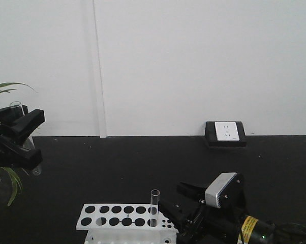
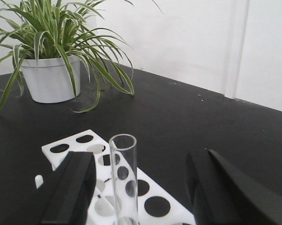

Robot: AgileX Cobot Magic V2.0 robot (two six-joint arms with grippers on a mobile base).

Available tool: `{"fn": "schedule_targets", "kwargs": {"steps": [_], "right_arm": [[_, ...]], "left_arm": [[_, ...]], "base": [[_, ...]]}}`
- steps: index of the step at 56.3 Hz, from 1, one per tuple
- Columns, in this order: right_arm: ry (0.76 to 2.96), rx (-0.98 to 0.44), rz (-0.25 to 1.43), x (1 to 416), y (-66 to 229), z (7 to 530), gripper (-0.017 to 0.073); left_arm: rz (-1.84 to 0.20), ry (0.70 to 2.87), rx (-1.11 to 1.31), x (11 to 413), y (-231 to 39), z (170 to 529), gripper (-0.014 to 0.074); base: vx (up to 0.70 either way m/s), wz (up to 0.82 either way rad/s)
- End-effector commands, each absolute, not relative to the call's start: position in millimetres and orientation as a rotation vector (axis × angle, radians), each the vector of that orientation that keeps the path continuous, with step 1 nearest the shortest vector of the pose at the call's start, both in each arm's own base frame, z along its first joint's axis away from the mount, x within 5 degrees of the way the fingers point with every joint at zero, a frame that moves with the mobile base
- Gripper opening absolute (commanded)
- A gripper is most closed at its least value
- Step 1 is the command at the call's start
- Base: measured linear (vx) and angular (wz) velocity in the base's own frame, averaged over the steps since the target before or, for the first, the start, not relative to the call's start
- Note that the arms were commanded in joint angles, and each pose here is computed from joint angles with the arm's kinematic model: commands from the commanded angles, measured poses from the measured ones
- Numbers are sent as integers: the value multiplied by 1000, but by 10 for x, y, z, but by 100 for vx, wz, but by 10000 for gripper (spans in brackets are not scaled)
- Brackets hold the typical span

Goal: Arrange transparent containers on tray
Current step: 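Close left and right grippers on one clear tube each, then lift both clear tubes up out of the rack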

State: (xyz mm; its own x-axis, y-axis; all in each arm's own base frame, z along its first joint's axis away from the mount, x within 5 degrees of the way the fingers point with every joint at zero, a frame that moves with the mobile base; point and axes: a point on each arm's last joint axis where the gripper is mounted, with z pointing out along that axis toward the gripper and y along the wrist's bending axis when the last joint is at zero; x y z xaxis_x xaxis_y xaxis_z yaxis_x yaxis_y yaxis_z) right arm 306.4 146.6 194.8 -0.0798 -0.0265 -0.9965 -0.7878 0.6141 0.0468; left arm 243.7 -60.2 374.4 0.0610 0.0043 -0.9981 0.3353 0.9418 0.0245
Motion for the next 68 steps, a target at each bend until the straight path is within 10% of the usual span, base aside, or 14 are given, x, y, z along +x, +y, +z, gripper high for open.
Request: {"fn": "schedule_targets", "kwargs": {"steps": [1, 37, 68], "right_arm": [[1393, -679, 777, 3133, 1509, 2197, 470], [1369, -758, 875, 3499, 1741, 2030, 451], [1306, -742, 950, 3467, 1756, 2080, -13]], "left_arm": [[-306, 1389, 269, 2363, -627, 3961, -6], [-286, 1456, 258, 2446, -621, 3860, -3], [-285, 1460, 257, 2451, -622, 3854, -3]], "base": [[0, 0], [0, 0], [0, 0]]}}
